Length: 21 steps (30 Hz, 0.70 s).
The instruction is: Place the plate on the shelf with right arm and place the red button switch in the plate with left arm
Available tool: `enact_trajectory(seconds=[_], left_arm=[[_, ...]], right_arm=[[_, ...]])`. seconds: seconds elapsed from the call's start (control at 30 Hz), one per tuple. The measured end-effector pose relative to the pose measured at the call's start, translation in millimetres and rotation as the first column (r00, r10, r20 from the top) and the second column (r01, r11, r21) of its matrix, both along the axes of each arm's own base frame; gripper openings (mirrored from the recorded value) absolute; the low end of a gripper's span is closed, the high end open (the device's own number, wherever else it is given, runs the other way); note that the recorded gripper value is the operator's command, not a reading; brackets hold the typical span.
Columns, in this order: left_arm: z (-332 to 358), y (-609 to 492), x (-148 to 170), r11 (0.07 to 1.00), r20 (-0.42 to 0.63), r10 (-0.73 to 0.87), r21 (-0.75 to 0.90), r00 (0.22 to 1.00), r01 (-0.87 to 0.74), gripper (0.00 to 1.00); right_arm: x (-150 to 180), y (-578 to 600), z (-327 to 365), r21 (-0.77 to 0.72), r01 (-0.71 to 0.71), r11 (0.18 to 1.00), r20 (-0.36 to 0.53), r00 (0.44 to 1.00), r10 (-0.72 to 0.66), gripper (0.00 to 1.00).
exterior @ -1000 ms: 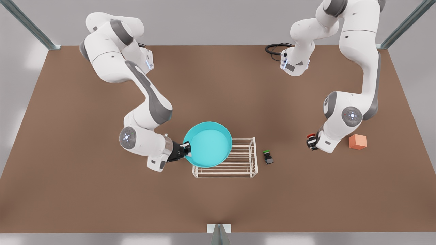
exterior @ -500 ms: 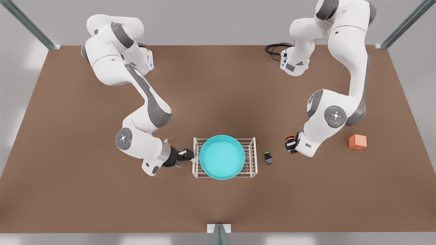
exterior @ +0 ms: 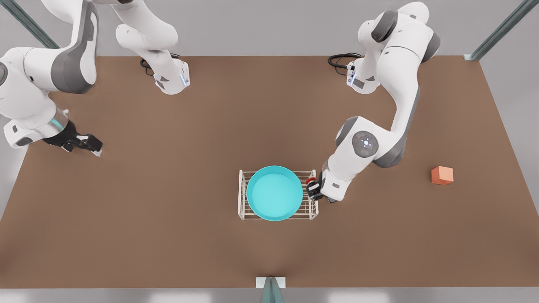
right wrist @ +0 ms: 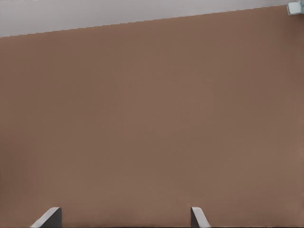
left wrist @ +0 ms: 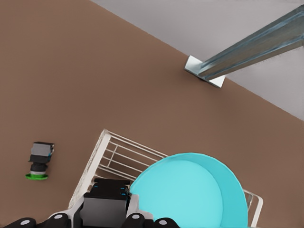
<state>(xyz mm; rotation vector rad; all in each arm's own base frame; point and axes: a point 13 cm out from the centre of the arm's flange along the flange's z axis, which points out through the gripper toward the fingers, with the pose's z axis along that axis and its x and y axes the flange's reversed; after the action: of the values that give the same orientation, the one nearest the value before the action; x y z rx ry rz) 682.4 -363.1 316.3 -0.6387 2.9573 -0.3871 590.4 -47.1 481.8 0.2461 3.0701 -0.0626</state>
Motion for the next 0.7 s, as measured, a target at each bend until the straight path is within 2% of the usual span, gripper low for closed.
enact_trajectory(seconds=[0.1,0.2,0.3,0.33,0.37,0.5,0.57,0.63,0.7], left_arm=[[-6.8,-42.2,-6.5,0.999,0.024,0.024,-0.042,0.999,-0.023,0.43],[-13.9,-78.6,-13.1,0.995,0.042,0.055,-0.086,0.998,-0.051,0.43],[-20.4,-111.8,-20.1,0.989,0.049,0.082,-0.125,0.995,-0.075,0.44],[-20.1,-117.6,-19.9,0.987,0.051,0.096,-0.137,0.994,-0.088,0.67],[-19.2,-120.5,-18.7,0.984,0.054,0.110,-0.147,0.992,-0.101,1.00],[-16.0,-122.1,-12.3,0.977,0.075,0.152,-0.160,0.986,-0.138,1.00],[-13.9,-106.5,-8.1,0.982,0.089,0.158,-0.114,0.983,-0.147,1.00],[-1.7,-24.5,8.5,0.979,0.076,0.205,-0.012,0.976,-0.205,1.00],[-8.6,92.7,-7.6,0.957,0.007,0.268,0.108,0.963,-0.268,1.00]], right_arm=[[-6.7,-22.4,2.5,0.012,0.027,1.000,-0.021,0.999,-0.027,1.00],[1.4,23.8,-20.6,0.052,-0.050,0.997,-0.075,0.996,0.054,1.00],[6.7,48.9,-9.1,0.065,-0.101,0.993,-0.057,0.993,0.105,1.00],[8.6,46.1,-3.3,0.066,-0.100,0.993,-0.045,0.994,0.104,1.00],[9.3,40.2,-0.5,0.069,-0.094,0.993,-0.040,0.995,0.097,1.00],[9.6,27.8,0.3,0.078,-0.082,0.994,-0.039,0.996,0.085,1.00],[10.5,31.0,-2.8,0.080,-0.092,0.992,-0.044,0.994,0.096,1.00],[11.9,34.6,-6.7,0.081,-0.103,0.991,-0.049,0.993,0.107,1.00],[12.5,32.7,-7.3,0.081,-0.104,0.991,-0.050,0.993,0.108,1.00]])
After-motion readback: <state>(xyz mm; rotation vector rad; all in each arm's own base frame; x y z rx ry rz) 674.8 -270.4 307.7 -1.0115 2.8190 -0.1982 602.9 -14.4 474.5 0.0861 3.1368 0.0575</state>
